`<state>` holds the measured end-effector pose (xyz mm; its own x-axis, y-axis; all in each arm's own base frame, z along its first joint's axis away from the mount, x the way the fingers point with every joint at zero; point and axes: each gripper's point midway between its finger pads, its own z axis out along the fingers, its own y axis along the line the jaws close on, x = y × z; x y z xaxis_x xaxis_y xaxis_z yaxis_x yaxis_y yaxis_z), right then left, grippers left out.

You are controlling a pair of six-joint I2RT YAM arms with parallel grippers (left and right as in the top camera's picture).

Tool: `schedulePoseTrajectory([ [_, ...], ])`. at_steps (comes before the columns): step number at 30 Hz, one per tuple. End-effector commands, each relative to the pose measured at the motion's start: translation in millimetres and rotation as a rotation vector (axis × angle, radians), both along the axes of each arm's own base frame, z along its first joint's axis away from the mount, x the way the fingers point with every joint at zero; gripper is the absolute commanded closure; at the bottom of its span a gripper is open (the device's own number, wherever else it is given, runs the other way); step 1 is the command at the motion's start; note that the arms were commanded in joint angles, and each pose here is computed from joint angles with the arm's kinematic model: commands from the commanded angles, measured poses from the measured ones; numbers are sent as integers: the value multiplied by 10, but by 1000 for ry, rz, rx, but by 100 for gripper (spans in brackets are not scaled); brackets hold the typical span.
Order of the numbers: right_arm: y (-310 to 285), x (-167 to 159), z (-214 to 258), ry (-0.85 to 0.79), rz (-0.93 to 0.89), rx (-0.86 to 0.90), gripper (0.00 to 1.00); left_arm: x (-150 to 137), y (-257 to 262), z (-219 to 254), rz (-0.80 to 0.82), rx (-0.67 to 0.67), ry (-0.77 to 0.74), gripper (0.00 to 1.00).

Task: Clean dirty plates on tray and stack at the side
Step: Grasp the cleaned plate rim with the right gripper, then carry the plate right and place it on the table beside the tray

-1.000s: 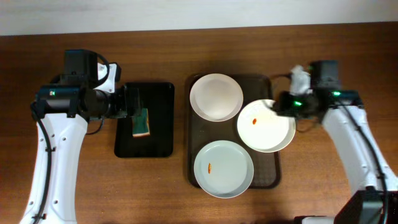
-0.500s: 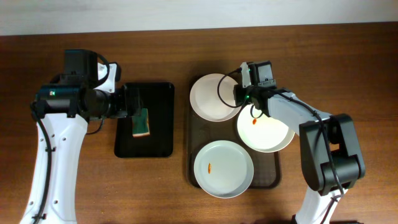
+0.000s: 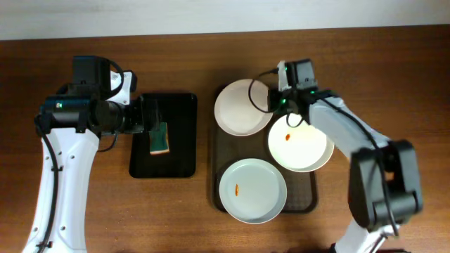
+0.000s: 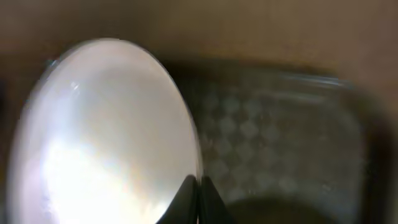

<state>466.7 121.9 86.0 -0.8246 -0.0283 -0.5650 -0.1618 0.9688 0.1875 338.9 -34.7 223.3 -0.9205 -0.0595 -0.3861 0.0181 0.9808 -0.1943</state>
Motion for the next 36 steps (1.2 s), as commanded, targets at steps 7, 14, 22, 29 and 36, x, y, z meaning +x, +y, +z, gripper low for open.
schedulePoseTrajectory([
  [7,-6,3,513,-53,6,-87,96,-5,-26,42,-23,-3,-17,0],
  [14,-51,43,-581,116,122,-189,53,-5,-27,43,-23,-3,-17,0],
  [22,-83,20,-831,168,122,-179,96,-6,-26,42,-23,-3,-17,0],
  [29,-81,150,218,17,43,-128,96,-5,-26,42,-23,-3,-17,0],
  [36,799,-136,1169,-222,211,-110,96,-5,-26,42,-23,-3,-17,0],
])
